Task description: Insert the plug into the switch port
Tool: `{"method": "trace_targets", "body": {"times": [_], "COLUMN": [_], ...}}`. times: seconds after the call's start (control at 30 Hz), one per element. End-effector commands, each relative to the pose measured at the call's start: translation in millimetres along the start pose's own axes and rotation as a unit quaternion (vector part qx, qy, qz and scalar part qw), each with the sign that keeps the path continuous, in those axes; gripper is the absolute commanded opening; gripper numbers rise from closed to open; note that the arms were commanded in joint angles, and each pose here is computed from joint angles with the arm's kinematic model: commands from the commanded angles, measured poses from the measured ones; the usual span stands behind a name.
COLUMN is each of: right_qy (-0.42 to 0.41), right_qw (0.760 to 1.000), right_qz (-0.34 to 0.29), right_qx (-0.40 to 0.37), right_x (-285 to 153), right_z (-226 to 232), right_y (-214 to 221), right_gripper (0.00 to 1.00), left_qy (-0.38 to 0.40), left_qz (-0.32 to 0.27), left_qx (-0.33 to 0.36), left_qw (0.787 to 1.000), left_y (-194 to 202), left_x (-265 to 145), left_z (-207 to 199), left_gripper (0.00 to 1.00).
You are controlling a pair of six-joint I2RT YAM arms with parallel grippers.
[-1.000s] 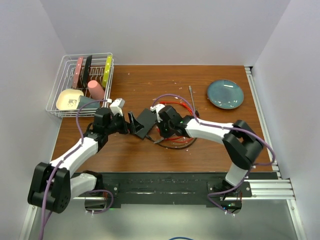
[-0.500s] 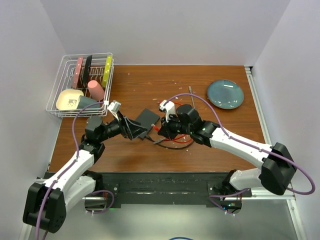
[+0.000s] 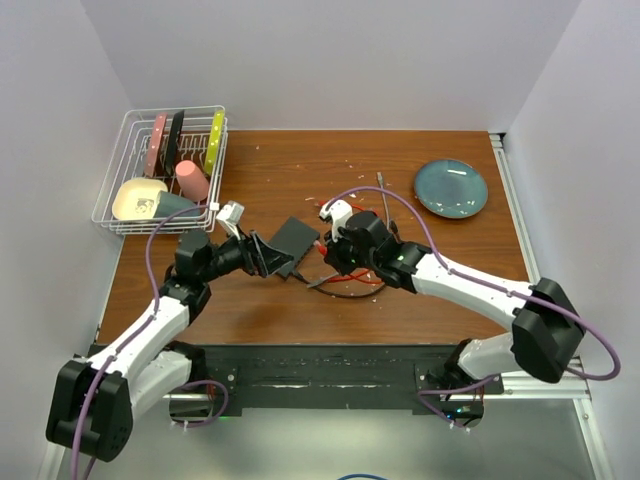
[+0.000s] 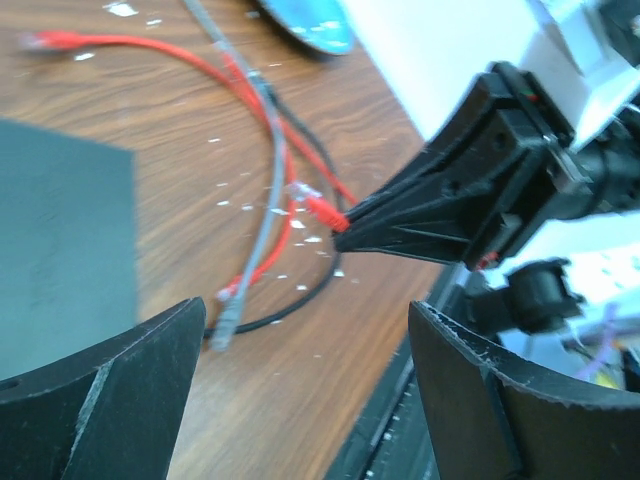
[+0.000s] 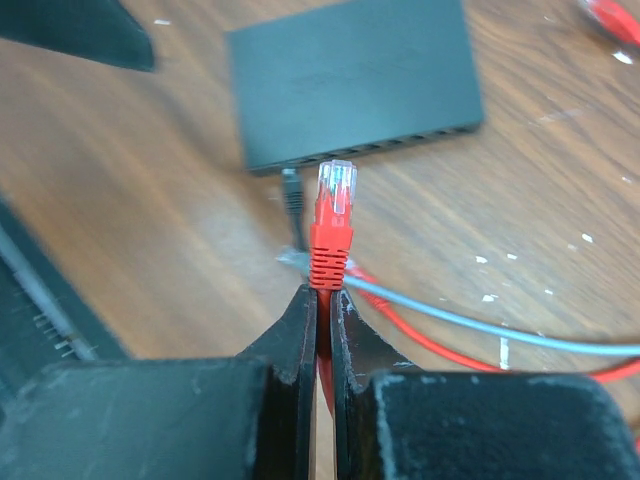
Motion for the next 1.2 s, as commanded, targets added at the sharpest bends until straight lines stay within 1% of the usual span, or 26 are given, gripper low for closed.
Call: {"method": "trace_targets", "body": {"times": [0.0,0.07,0.27,0.3,0.33,0.37,0.4,0.47,0.57,0.63,0.7,0.87,0.9,0.97,1.17], "right_qy": [0.053,0.052,0.074,0.075,0.076,0.074,0.071,0.069,0.073,0.081,0.093,0.108,0.106,0.11,0.114], "right_qw": [0.998,0.998,0.996,0.996,0.996,0.996,0.996,0.996,0.995,0.995,0.992,0.987,0.985,0.982,0.976], "right_qz": [0.001,-0.003,-0.011,-0.02,-0.013,-0.009,-0.009,0.009,0.021,0.032,0.054,0.084,0.106,0.125,0.159], "right_qx": [-0.017,-0.028,-0.049,-0.052,-0.054,-0.057,-0.06,-0.061,-0.056,-0.056,-0.061,-0.08,-0.086,-0.088,-0.096], "right_x": [17.5,24.6,51.0,56.2,64.5,69.8,74.5,85.8,94.8,98.2,101.3,102.6,100.6,97.3,90.2], "right_z": [-11.3,-11.7,-18.7,-19.2,-20.6,-20.2,-20.0,-20.5,-18.1,-15.8,-12.7,3.4,9.2,14.2,27.9], "right_y": [-1.5,-6.0,-9.4,-12.2,-8.4,-5.6,-4.4,5.7,18.4,25.0,32.6,45.5,52.4,58.5,71.8], "right_gripper": [0.0,0.0,0.0,0.0,0.0,0.0,0.0,0.0,0.0,0.0,0.0,0.0,0.0,0.0,0.0], "left_qy": [-0.075,-0.107,-0.142,-0.145,-0.155,-0.148,-0.152,-0.146,-0.14,-0.13,-0.121,-0.123,-0.125,-0.128,-0.15], "left_qz": [-0.008,0.014,0.006,0.007,0.009,0.006,0.013,0.009,0.014,0.018,0.032,0.043,0.046,0.052,0.064], "left_qx": [0.022,0.018,0.016,0.011,0.001,0.0,-0.013,-0.019,-0.037,-0.051,-0.065,-0.068,-0.069,-0.069,-0.062], "left_qw": [0.997,0.994,0.99,0.989,0.988,0.989,0.988,0.989,0.989,0.99,0.99,0.989,0.989,0.988,0.985], "left_y": [-19.7,-18.7,-43.8,-46.9,-49.2,-57.7,-58.2,-71.4,-75.7,-73.7,-63.9,-45.9,-42.3,-35.6,-24.8], "left_x": [6.7,9.3,22.5,24.5,27.2,30.5,35.2,39.6,48.7,55.5,58.8,58.6,58.3,57.6,55.9], "left_z": [9.3,18.8,27.6,29.7,37.9,36.6,44.5,48.4,59.8,67.1,74.3,88.0,90.7,95.9,108.7], "left_gripper": [0.88,0.88,0.89,0.9,0.9,0.9,0.9,0.9,0.9,0.9,0.89,0.89,0.89,0.89,0.89]}}
Point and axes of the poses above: each gripper's point midway between its finger pads, its own x axis out along the fingers, its own z axis along the line the jaws close on, y = z × x, the point moved 7 cm from there along -x, back along the fingers, and after that the axes turned 6 degrees about -x, right-handed, at the moved point
